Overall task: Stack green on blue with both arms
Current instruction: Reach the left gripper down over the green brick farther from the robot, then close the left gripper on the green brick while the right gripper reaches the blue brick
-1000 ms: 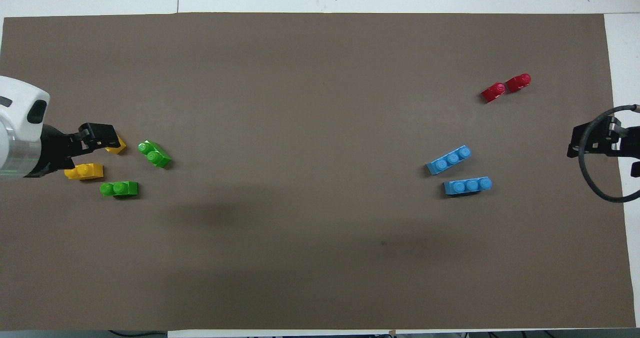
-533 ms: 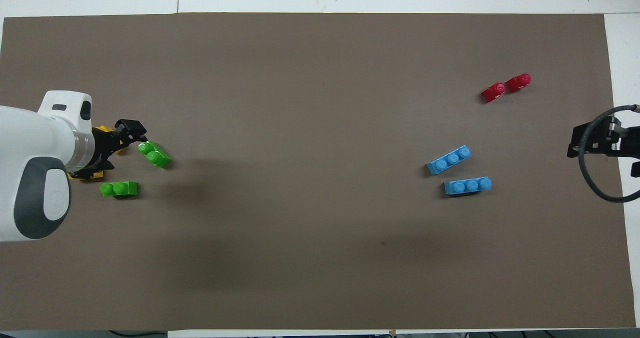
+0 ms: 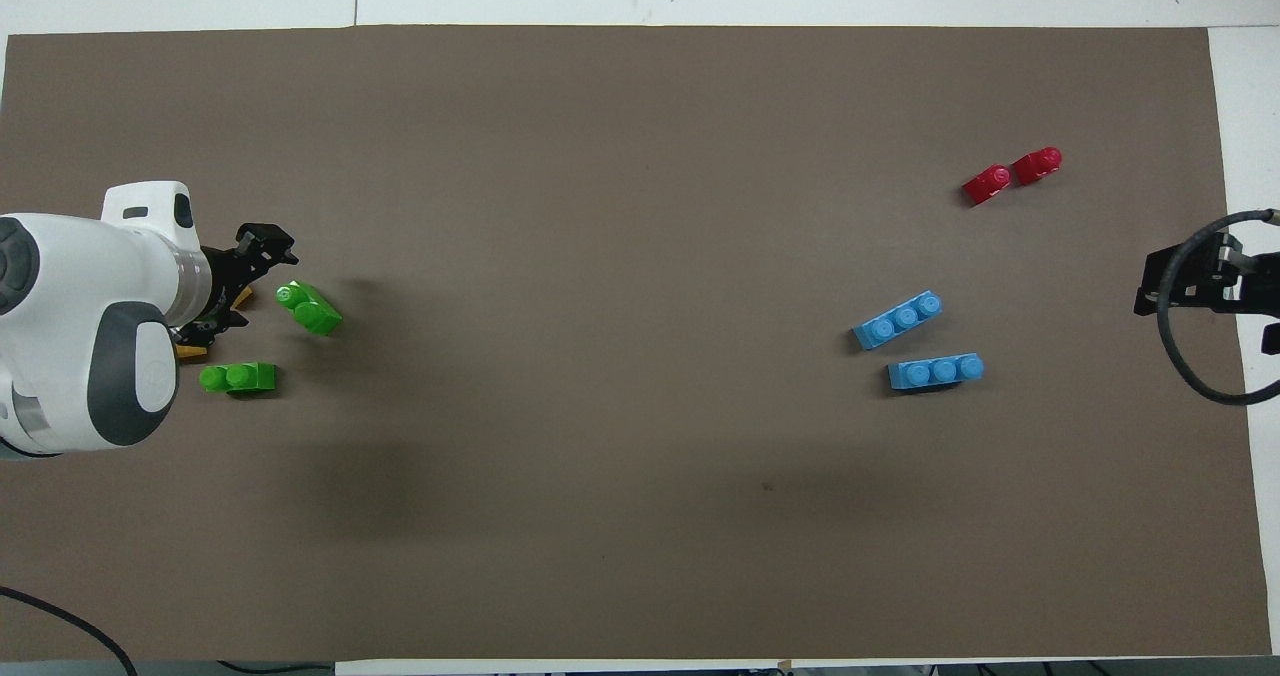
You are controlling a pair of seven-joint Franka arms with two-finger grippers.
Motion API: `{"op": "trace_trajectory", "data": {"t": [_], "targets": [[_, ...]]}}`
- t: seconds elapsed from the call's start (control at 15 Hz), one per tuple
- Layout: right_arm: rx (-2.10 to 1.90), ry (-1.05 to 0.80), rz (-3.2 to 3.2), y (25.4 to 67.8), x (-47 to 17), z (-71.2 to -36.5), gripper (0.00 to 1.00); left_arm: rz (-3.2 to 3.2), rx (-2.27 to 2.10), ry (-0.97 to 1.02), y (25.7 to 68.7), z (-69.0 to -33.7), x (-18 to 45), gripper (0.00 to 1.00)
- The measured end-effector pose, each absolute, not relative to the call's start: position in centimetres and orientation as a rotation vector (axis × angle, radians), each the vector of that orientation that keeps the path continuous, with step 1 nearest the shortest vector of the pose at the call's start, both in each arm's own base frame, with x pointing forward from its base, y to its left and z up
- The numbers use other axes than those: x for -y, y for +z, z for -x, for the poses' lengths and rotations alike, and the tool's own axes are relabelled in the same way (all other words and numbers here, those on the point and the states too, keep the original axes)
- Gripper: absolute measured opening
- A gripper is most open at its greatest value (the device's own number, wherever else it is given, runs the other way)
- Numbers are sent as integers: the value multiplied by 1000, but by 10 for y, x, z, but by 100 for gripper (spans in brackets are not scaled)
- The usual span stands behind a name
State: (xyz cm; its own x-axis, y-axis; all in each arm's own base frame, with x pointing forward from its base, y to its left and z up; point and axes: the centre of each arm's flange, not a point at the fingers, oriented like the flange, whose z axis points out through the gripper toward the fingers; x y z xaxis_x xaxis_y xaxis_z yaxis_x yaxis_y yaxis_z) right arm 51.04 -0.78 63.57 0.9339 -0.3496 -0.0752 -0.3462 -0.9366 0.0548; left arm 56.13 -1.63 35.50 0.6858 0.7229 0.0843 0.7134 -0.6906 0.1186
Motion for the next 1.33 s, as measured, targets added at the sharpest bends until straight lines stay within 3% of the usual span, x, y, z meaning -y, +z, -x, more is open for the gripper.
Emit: {"op": "trace_trajectory", "data": {"t": [0.8,1.33], "targets": [[552,-130,-3049,636,9,-510,100,-2819,-1213,151,311,-562,29,100],[612,-122,-3040,636,29,-510,100,-2824,-1200,156,307,-563,28,100]]}}
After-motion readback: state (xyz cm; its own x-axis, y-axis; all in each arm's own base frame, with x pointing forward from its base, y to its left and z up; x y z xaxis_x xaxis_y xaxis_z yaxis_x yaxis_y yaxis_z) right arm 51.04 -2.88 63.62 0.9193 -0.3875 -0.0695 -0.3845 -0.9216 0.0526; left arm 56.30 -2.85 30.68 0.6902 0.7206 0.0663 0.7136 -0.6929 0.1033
